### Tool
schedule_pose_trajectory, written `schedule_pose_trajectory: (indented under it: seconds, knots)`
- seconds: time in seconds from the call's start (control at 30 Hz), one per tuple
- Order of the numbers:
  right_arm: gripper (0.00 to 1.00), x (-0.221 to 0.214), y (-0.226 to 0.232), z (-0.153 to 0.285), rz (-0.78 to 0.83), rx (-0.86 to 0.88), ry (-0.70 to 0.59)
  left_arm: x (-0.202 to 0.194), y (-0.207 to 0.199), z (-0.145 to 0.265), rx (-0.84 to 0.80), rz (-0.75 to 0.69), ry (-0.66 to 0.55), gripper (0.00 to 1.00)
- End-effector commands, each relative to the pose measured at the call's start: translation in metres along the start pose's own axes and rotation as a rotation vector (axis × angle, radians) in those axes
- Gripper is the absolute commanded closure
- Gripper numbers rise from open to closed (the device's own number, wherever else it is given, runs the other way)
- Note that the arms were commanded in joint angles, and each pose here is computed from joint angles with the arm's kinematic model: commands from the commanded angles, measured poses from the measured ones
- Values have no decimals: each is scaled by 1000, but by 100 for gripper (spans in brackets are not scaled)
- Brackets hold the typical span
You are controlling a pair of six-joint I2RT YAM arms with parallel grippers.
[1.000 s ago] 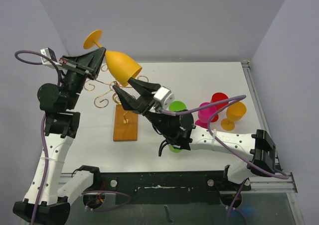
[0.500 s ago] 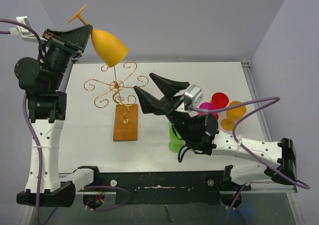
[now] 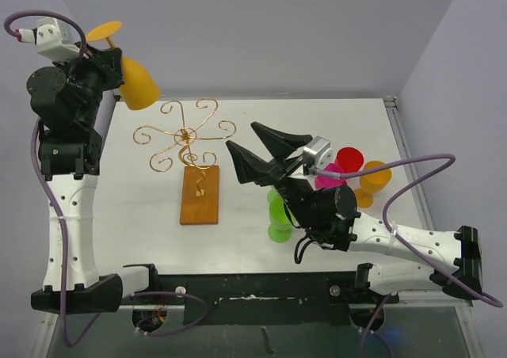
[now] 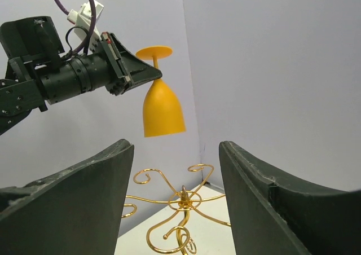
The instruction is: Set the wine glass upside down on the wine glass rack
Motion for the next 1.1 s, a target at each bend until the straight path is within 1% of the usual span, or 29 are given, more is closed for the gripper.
schedule_pose_trajectory:
  seconds: [0.0, 0.1, 0.17, 0.47, 0.67, 0.77, 0.9, 1.07]
  knots:
    - [37, 18, -13, 4, -42, -46, -34, 20, 30, 4, 141, -179, -88, 100]
    - [37, 18, -14, 5, -49, -46, -29, 9, 51, 4, 200, -228, -77, 100]
    - [37, 16, -14, 6, -48, -45, -18, -2, 61, 4, 206, -258, -62, 100]
    - [37, 8, -10, -2, -49, -29, 24, -65, 92, 2, 138, -343, 17, 100]
    - [37, 5, -6, -6, -57, -9, 35, -82, 102, 0, 94, -378, 33, 100]
    - [37, 4, -4, -6, -64, -2, 38, -88, 99, 0, 28, -383, 56, 100]
    - [37, 4, -3, -5, -73, 4, 44, -104, 85, 2, -135, -400, 107, 100]
    - [37, 4, -2, -4, -86, 14, 47, -118, 76, 8, -317, -413, 130, 100]
Point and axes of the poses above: each gripper's point midway between its finger pads, its own z axis back along the fingers, its own y axis along the line the jaws close on, x = y × z, the point moved 2 cm from there along z, back along the fingers, and after that the axes turned 7 degrees about z, right-handed, at the moved point
